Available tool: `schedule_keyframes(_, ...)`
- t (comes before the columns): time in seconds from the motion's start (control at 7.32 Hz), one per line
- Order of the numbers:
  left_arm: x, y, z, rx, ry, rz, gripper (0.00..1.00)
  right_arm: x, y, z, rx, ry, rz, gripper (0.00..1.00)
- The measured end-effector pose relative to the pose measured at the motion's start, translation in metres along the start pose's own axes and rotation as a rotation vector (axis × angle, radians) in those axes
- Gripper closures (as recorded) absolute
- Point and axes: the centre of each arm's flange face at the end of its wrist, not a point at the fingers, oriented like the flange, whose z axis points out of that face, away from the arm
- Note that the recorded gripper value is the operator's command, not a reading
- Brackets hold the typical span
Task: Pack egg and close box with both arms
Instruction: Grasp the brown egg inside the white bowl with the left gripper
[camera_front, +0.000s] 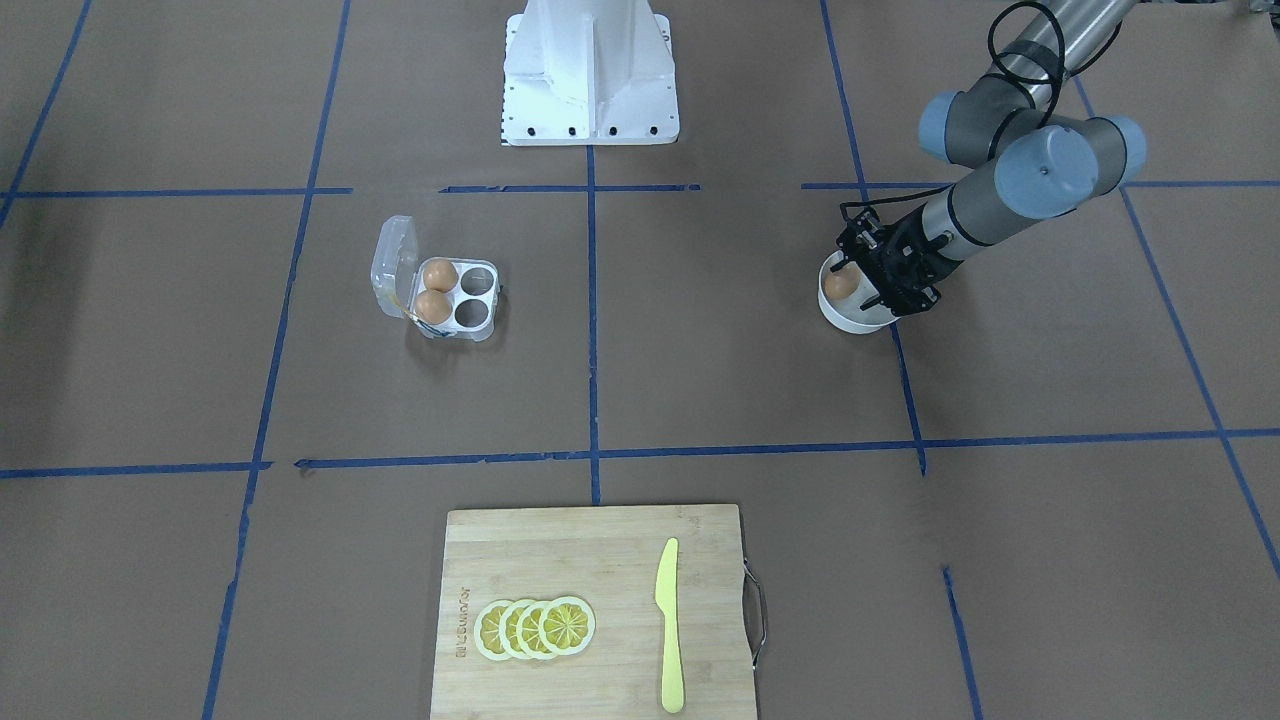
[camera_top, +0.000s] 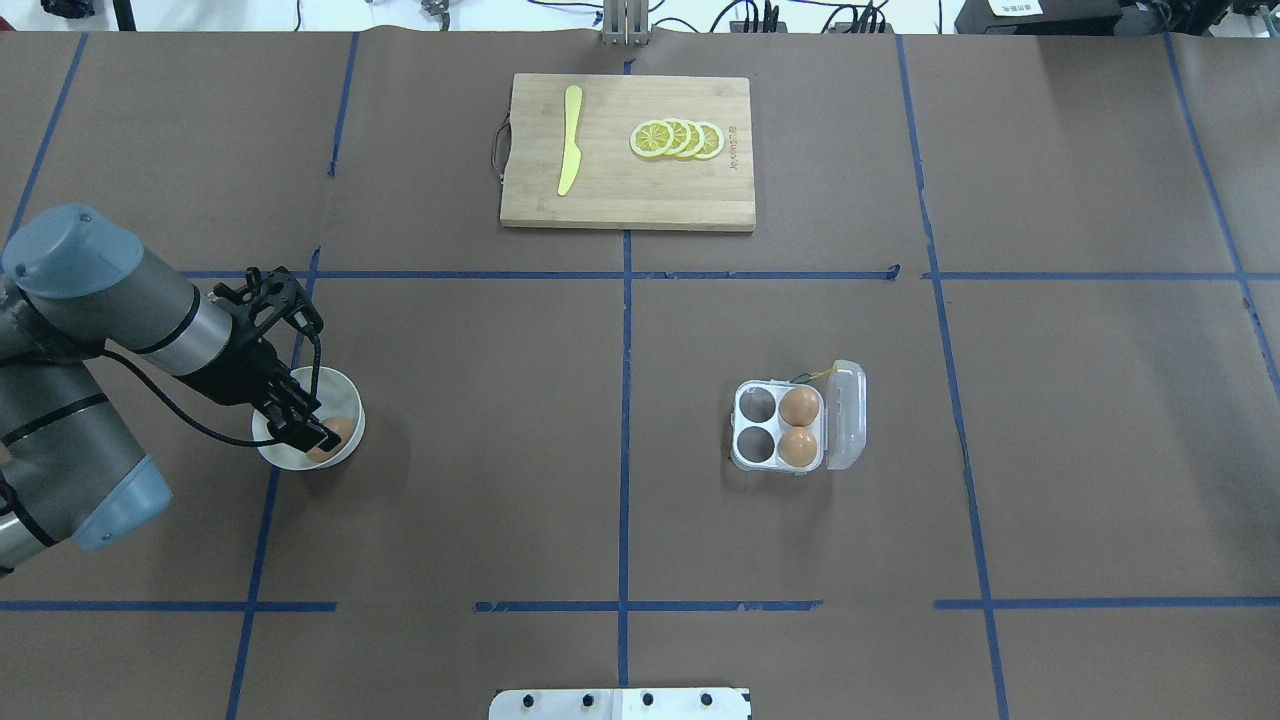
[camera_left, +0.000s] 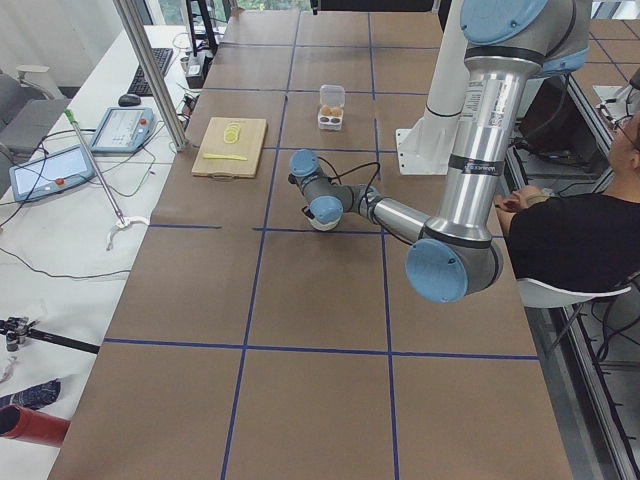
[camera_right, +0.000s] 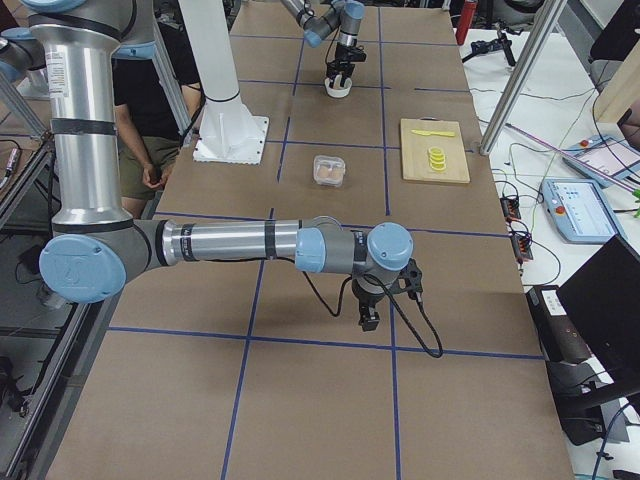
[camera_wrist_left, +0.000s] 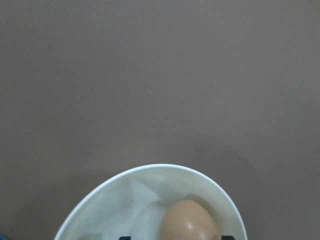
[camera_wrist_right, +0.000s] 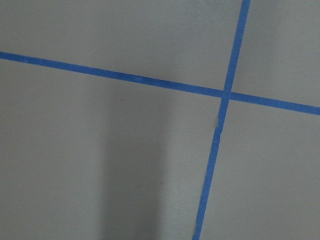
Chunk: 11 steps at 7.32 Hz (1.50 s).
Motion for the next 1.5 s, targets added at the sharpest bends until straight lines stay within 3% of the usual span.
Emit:
schedule_keyframes(0.55,0.001,0.002,0.011,-0.018,0.005,-0.001,0.33,0.001,0.001,0.001,-0.002,0.000,0.004,0.00)
schedule_keyframes(0.68,0.001,0.003,0.013,-0.021,0.005,-0.003,0.43,0.001,0.001,0.001,-0.002,0.000,0.004,0.00)
schedule_keyframes(0.82,0.000,0.005,0.013,-0.023,0.005,-0.004,0.66,0.001,0.001,0.001,-0.002,0.000,0.004,0.00)
schedule_keyframes(0.96,0.000,0.006,0.013,-0.024,0.005,-0.005,1.00,0.001,0.001,0.001,-0.002,0.000,0.004,0.00)
schedule_keyframes(1.5,0.003,0.004,0.002,-0.012,0.001,-0.003,1.00,0.001,0.002,0.001,-0.002,-0.001,0.004,0.00)
